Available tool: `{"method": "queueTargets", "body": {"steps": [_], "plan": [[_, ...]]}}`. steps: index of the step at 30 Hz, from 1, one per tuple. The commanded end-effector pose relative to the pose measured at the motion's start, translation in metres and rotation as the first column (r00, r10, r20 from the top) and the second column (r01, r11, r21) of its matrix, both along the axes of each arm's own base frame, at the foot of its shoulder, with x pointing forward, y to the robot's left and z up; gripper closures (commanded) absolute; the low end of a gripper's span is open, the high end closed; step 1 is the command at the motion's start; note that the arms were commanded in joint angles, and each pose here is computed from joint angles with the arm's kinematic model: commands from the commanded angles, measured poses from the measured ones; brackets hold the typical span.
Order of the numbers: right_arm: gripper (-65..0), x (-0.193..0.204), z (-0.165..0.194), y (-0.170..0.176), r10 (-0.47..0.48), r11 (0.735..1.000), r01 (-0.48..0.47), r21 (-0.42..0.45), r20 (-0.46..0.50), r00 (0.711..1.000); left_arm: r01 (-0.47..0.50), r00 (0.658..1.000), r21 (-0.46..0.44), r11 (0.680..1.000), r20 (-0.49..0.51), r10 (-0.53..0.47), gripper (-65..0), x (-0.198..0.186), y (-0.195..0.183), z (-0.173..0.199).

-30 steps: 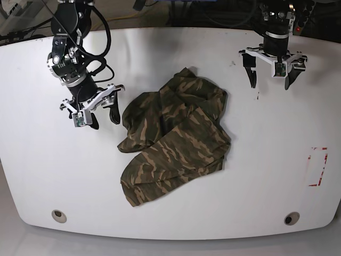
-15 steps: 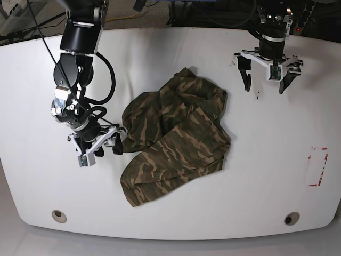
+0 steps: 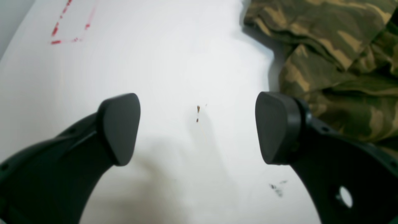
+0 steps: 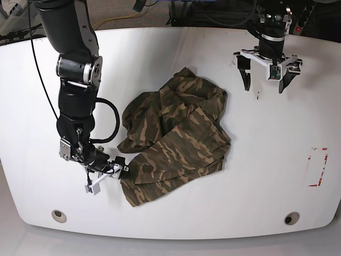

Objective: Fold the T-shirt properly
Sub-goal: 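Lower the right gripper to the camouflage shirt's edge and grasp it, then lower the left gripper onto the shirt's opposite edge and grasp it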

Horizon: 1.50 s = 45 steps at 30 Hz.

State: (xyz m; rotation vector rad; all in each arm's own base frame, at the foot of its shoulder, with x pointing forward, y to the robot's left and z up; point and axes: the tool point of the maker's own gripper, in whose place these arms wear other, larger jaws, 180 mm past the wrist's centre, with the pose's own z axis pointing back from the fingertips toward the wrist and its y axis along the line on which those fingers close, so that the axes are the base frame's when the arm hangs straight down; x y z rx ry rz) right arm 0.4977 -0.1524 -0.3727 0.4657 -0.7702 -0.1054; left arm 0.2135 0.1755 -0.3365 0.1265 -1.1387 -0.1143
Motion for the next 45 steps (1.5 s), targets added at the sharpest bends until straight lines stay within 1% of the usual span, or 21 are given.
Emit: {"method": "queueTargets", "body": {"steps": [1, 5, 13, 19, 23, 25, 26, 29, 32, 33, 35, 36, 37, 38, 39, 40, 45], "plan": [[-37.6, 0.020, 0.019, -0.002, -0.025, 0.999, 0.024, 0.034, 0.047, 0.999, 0.011, 0.999, 0.001, 1.000, 0.042, -0.011, -54.2, 0.003, -0.003, 0.010], [-37.6, 0.024, 0.013, 0.000, -0.066, 0.996, 0.062, 0.062, 0.053, 0.996, 0.012, 0.999, 0.001, 1.000, 0.042, -0.012, -54.2, 0.003, -0.003, 0.010], [-37.4, 0.017, -0.003, 0.001, -0.088, 0.994, 0.084, 0.073, 0.039, 0.995, 0.012, 0.999, 0.001, 1.000, 0.042, -0.012, -54.2, 0.003, -0.003, 0.010], [-37.3, 0.011, -0.011, 0.033, -0.051, 0.994, 0.049, 0.101, 0.023, 0.998, 0.014, 0.999, 0.003, 1.000, 0.041, -0.014, -54.2, 0.003, -0.003, 0.010], [-37.3, 0.014, -0.009, 0.050, -0.043, 0.991, 0.037, 0.125, 0.040, 0.998, 0.014, 0.999, 0.003, 1.000, 0.041, -0.014, -54.2, 0.003, -0.003, 0.010], [-37.1, 0.017, -0.006, 0.051, -0.056, 0.991, 0.047, 0.127, 0.063, 0.996, 0.015, 0.999, 0.004, 1.000, 0.041, -0.015, -54.2, 0.003, -0.003, 0.010], [-37.1, 0.020, -0.003, 0.048, -0.077, 0.990, 0.067, 0.127, 0.077, 0.994, 0.015, 0.999, 0.004, 1.000, 0.041, -0.015, -54.2, 0.003, -0.003, 0.010], [-36.9, 0.025, -0.004, 0.037, -0.147, 0.984, 0.137, 0.111, 0.079, 0.986, 0.016, 0.999, 0.005, 1.000, 0.041, -0.016, -54.2, 0.003, -0.002, 0.010], [-30.8, 0.026, -0.005, 0.033, -0.164, 0.983, 0.155, 0.102, 0.078, 0.983, 0.016, 0.999, 0.005, 1.000, 0.040, -0.016, -54.2, 0.003, -0.002, 0.010], [-26.8, 0.026, -0.004, 0.032, -0.164, 0.983, 0.156, 0.101, 0.079, 0.983, 0.016, 0.999, 0.005, 1.000, 0.040, -0.016, -54.2, 0.003, -0.002, 0.010], [-16.3, 0.026, -0.004, 0.031, -0.166, 0.982, 0.158, 0.100, 0.081, 0.983, 0.016, 0.999, 0.005, 1.000, 0.038, -0.016, -54.3, 0.003, -0.002, 0.010], [-13.0, 0.027, -0.003, 0.031, -0.164, 0.983, 0.156, 0.098, 0.082, 0.983, 0.016, 0.999, 0.005, 1.000, 0.038, -0.016, -54.3, 0.003, -0.002, 0.010], [-7.3, 0.027, -0.003, 0.030, -0.165, 0.983, 0.157, 0.097, 0.083, 0.983, 0.015, 0.999, 0.006, 1.000, 0.031, -0.015, -54.3, 0.002, -0.002, 0.009], [-4.8, 0.027, -0.003, 0.030, -0.165, 0.983, 0.157, 0.097, 0.083, 0.983, 0.015, 1.000, 0.005, 1.000, 0.025, -0.015, -54.3, 0.002, -0.003, 0.008], [-2.7, 0.027, -0.003, 0.030, -0.165, 0.983, 0.157, 0.097, 0.083, 0.983, 0.014, 1.000, 0.004, 1.000, 0.012, -0.014, -54.4, 0.002, -0.003, 0.006], [-2.1, 0.027, -0.003, 0.029, -0.166, 0.983, 0.158, 0.096, 0.083, 0.983, 0.020, 1.000, -0.002, 1.000, 0.003, -0.020, -54.4, 0.004, -0.007, 0.005], [-1.0, 0.027, -0.003, 0.029, -0.164, 0.983, 0.156, 0.094, 0.082, 0.983, 0.039, 0.998, -0.023, 0.999, -0.046, -0.040, -54.4, 0.014, -0.019, -0.001]]}}
